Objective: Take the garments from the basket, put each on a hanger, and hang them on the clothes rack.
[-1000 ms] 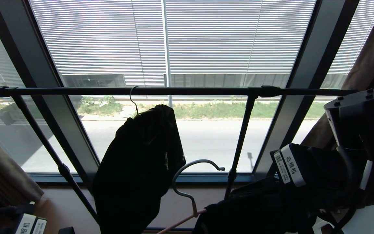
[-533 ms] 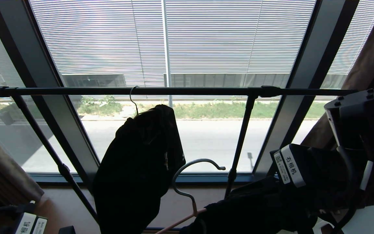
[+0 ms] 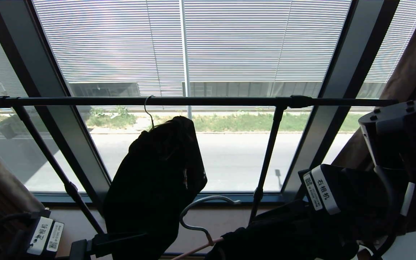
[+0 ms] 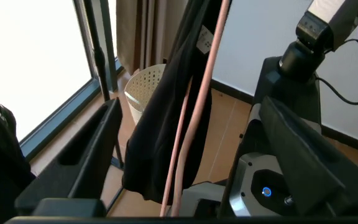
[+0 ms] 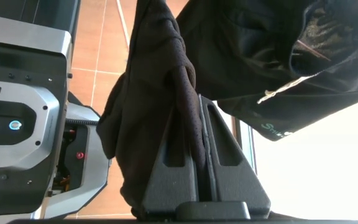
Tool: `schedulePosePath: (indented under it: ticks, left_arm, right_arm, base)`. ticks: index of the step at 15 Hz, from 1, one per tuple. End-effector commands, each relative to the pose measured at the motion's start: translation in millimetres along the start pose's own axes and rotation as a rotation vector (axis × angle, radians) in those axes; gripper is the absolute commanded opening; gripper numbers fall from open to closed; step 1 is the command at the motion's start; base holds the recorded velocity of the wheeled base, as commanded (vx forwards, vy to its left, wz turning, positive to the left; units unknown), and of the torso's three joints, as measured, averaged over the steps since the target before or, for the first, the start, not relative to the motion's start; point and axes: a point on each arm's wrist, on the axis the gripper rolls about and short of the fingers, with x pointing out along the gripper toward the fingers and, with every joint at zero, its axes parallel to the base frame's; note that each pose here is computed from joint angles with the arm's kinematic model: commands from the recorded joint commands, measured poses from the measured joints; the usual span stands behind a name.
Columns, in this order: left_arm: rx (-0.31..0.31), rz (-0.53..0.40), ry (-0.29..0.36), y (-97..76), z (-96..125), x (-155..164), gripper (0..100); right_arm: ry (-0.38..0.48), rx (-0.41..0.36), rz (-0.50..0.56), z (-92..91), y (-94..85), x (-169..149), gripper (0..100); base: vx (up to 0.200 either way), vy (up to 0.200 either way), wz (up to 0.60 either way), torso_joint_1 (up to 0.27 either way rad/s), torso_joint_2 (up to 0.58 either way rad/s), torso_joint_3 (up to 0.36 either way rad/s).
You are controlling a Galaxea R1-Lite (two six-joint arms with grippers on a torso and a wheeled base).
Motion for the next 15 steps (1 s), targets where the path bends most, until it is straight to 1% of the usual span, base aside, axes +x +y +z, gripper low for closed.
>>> schedulePosePath:
  ticks: [1,2,4,6,7,8,9,10,11,12,13,14,15]
  left_arm:
    - [-0.001,0.002,-0.002,0.5,0.8,0.2,100]
    - [0.003,0.002,-0.012,-0.2,1.9,-1.1,100]
    - [0.024,0.01,-0.058,-2.4,7.9,-7.6,100]
    - [0.034,0.053,-0.095,1.5,14.0,-12.7,100]
    - [0.028,0.081,-0.1,5.0,15.1,-13.7,100]
    - [0.023,0.09,-0.1,6.4,15.3,-13.7,100]
    - [0.012,0.109,-0.103,9.9,16.5,-14.2,100]
    - [-0.003,0.128,-0.108,12.4,17.3,-15.4,100]
    - [-0.039,0.159,-0.123,16.8,20.5,-17.1,100]
    - [-0.072,0.19,-0.134,21.4,22.5,-18.4,100]
    - [-0.1,0.211,-0.134,26.3,23.1,-18.6,100]
    - [-0.141,0.193,-0.127,28.2,22.2,-17.4,100]
    - [-0.167,0.177,-0.119,28.6,20.6,-16.4,100]
  right_arm:
    - [0.001,0.0,-0.001,-0.1,0.1,-0.1,0]
    - [0.003,0.001,-0.001,-0.6,0.0,0.5,0]
    - [0.019,0.021,-0.02,-2.1,-1.6,0.6,0]
    - [0.042,0.095,-0.045,-8.0,-5.8,0.8,0]
    - [0.048,0.142,-0.062,-11.1,-9.3,-0.1,0]
    - [0.049,0.168,-0.073,-12.4,-11.5,-1.7,0]
    - [0.046,0.231,-0.112,-14.3,-18.3,-7.9,0]
    - [0.04,0.283,-0.138,-14.6,-22.6,-12.4,0]
    - [0.022,0.375,-0.167,-13.0,-27.0,-17.4,0]
    - [-0.004,0.427,-0.19,-8.5,-28.9,-24.3,0]
    - [-0.013,0.448,-0.208,-6.8,-30.8,-27.5,0]
    - [-0.017,0.448,-0.244,-4.3,-34.0,-32.0,0]
    - [-0.014,0.447,-0.265,-3.4,-35.9,-33.5,0]
  base:
    - [0.0,0.0,0.0,0.0,0.0,0.0]
    - [0.0,0.0,0.0,0.0,0.0,0.0]
    - [0.0,0.0,0.0,0.0,0.0,0.0]
    - [0.0,0.0,0.0,0.0,0.0,0.0]
    - [0.0,0.0,0.0,0.0,0.0,0.0]
    - [0.0,0.0,0.0,0.0,0.0,0.0]
    - [0.0,0.0,0.0,0.0,0.0,0.0]
    - [0.0,0.0,0.0,0.0,0.0,0.0]
    - [0.0,0.0,0.0,0.0,0.0,0.0]
    - [0.0,0.0,0.0,0.0,0.0,0.0]
    - [0.0,0.0,0.0,0.0,0.0,0.0]
    - [0.0,0.0,0.0,0.0,0.0,0.0]
    - [0.0,0.0,0.0,0.0,0.0,0.0]
